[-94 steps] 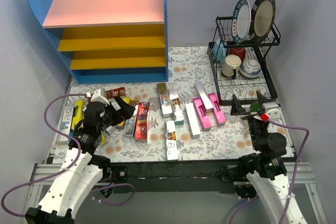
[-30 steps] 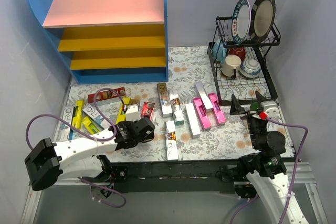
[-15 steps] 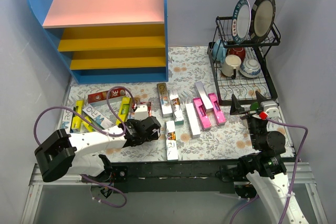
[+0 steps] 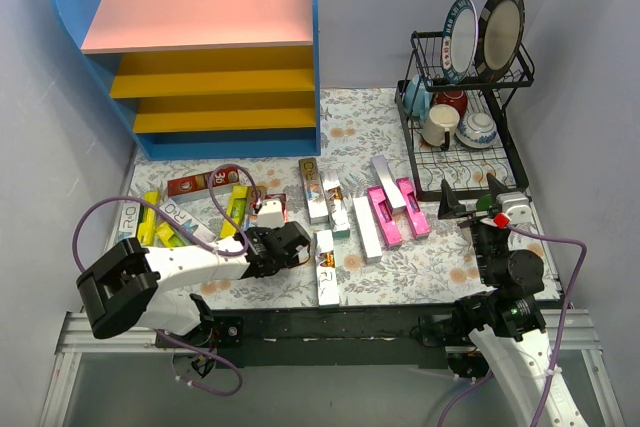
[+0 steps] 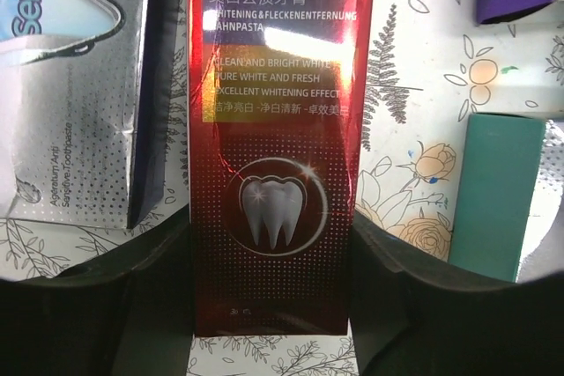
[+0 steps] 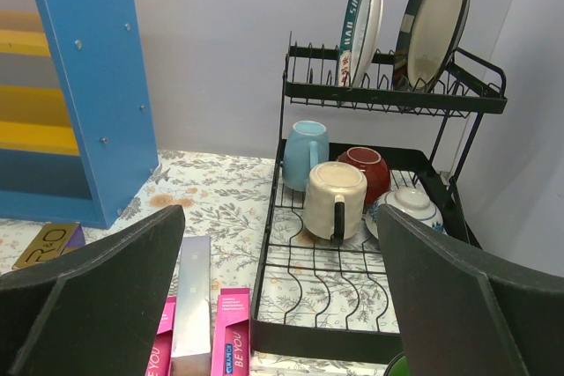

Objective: Place and organize the toothpastes onto the shelf
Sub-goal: Pick up the toothpaste from the center of the board.

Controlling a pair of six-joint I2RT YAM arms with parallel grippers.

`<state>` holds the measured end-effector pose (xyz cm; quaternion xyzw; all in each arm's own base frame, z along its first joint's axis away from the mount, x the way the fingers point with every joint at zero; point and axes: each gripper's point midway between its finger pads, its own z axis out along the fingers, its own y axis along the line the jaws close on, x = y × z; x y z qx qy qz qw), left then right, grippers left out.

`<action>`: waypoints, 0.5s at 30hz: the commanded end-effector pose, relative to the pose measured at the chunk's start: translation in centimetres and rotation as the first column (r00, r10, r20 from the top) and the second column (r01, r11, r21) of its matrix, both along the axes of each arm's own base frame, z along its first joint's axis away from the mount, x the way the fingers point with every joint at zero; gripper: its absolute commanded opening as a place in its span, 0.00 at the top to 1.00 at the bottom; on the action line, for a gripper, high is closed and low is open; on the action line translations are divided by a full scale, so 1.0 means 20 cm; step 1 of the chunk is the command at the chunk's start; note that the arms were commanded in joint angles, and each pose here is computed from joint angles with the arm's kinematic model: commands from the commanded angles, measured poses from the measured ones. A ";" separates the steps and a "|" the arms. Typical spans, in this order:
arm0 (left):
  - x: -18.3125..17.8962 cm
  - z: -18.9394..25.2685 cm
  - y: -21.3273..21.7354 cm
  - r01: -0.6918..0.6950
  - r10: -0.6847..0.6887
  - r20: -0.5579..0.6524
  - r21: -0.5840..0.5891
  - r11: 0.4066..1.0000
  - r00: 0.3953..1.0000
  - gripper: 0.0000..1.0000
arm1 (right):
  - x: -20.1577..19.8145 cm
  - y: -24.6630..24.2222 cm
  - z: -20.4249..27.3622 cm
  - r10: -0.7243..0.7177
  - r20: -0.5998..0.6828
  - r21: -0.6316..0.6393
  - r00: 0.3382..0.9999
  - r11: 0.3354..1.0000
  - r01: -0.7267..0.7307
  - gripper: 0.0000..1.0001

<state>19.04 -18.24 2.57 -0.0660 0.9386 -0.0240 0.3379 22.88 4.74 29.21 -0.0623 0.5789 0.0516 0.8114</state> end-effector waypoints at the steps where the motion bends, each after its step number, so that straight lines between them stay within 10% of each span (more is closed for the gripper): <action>1: 0.08 0.15 -0.07 -0.011 0.016 0.083 -0.058 0.998 0.996 0.54 | -0.02 -0.02 0.09 -0.012 0.062 0.026 0.998 1.000 0.010 0.01; 5: 0.14 0.28 -0.09 -0.008 0.016 0.139 -0.061 0.998 0.990 0.73 | -0.03 -0.01 0.09 -0.007 0.065 0.026 0.998 1.000 0.006 0.02; 15: 0.50 0.54 -0.06 0.043 -0.028 0.227 -0.061 0.997 0.974 0.81 | -0.05 -0.03 0.11 -0.015 0.088 0.036 0.996 0.999 0.012 0.02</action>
